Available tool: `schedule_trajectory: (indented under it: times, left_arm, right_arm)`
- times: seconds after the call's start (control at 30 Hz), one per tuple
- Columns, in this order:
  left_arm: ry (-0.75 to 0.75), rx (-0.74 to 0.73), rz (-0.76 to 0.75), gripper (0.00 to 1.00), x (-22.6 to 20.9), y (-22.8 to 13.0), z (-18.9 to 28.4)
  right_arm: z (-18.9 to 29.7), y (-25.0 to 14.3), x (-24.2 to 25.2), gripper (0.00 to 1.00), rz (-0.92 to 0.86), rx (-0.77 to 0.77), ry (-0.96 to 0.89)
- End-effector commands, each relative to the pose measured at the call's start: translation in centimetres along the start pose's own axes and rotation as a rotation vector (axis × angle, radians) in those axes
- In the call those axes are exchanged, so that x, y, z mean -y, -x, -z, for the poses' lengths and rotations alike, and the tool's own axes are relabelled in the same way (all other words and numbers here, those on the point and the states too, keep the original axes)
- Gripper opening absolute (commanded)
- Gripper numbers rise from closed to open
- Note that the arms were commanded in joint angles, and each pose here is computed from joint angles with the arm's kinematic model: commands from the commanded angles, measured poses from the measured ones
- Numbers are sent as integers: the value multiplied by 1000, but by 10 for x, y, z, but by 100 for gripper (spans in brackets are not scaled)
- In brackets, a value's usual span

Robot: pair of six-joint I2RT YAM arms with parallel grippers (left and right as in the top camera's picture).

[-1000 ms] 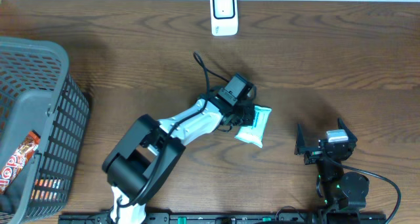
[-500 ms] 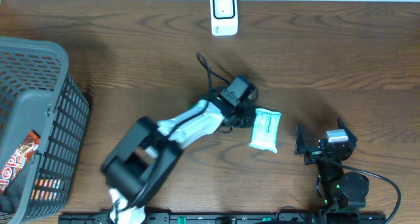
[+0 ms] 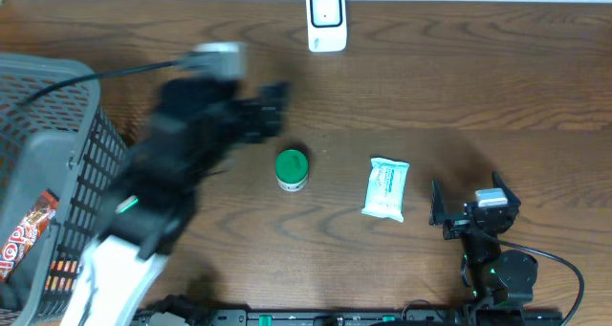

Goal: Scan the item barcode
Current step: 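Carry the wet-wipe pack right of the jar and release it, then reach the left gripper into the basket and grasp the orange snack box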

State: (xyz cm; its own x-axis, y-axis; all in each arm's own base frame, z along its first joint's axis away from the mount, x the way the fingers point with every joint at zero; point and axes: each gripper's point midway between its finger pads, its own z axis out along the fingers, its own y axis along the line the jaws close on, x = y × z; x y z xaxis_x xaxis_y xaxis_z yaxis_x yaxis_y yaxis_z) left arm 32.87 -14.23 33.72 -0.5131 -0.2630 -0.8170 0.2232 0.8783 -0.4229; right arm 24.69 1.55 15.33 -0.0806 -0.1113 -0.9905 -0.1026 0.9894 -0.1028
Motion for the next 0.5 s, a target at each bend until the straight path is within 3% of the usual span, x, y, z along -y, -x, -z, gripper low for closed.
schedule_trajectory:
  times: [0.0, 0.17, 0.3, 0.47]
  left_arm:
    - [417, 291, 120, 84, -98, 56, 85]
    - [735, 417, 372, 85, -183, 49, 161]
    - [849, 446, 531, 85, -227, 38, 190]
    - [938, 474, 850, 85, -291, 11, 218]
  right_arm:
    - [0, -1, -4, 99, -10, -1, 18]
    - [0, -1, -4, 99, -10, -1, 18]
    - [0, -1, -4, 99, -10, -1, 18]
    - [0, -1, -4, 99, -10, -1, 18]
